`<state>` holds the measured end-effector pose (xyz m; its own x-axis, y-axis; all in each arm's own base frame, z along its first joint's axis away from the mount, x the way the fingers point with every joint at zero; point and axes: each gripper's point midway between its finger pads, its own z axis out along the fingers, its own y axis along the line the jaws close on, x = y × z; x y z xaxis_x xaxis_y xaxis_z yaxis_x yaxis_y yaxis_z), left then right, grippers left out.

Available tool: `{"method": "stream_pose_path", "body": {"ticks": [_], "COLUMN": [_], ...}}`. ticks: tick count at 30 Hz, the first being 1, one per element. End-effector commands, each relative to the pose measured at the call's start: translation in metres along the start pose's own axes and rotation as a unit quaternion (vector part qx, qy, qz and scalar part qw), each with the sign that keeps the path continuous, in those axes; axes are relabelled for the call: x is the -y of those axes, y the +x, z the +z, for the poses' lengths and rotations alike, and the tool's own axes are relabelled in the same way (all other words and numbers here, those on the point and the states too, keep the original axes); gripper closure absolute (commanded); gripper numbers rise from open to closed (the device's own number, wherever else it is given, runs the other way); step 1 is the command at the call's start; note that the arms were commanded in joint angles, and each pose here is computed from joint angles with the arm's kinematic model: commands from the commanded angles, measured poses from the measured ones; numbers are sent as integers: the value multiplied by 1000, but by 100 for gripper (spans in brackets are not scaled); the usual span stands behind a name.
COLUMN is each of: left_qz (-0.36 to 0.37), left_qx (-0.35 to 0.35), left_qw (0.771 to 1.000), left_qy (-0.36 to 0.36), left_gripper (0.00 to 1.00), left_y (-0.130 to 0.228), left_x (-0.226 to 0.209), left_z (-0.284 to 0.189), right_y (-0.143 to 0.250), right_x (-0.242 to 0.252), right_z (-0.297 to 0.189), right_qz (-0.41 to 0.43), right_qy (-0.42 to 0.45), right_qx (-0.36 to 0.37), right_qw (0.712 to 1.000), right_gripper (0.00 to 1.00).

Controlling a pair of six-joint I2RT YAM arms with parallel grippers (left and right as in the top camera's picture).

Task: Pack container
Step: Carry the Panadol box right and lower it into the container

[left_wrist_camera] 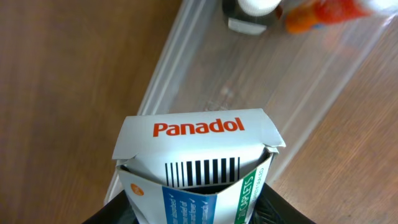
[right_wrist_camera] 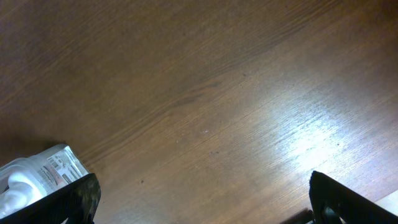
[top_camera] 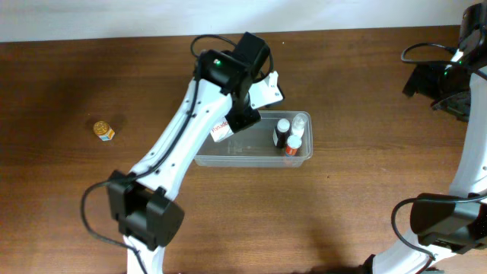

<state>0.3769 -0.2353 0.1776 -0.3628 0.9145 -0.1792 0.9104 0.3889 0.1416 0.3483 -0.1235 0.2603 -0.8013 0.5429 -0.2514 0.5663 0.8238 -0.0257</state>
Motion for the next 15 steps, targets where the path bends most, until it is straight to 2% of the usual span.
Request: {"method": "stream_pose_path", "body": {"ticks": [1, 9, 15], "left_qz": [35, 84, 102], "left_qx": [-39, -78, -71], "left_qw": [998, 992, 989], "left_qy": [22, 59, 77], "left_gripper": [53, 53, 53], "left_y": [8, 17, 14], "left_x": [3, 10, 15], "left_z": [31, 68, 76], "right_y": [-2, -2, -2], "right_x": [3, 3, 3], "right_z": [-12, -12, -12], "right_qz": [11, 11, 11], "right_qy": [-6, -6, -6], "right_qx": [18, 18, 18], "right_qw": [1000, 1000, 1000], "right_gripper": [2, 2, 2]}}
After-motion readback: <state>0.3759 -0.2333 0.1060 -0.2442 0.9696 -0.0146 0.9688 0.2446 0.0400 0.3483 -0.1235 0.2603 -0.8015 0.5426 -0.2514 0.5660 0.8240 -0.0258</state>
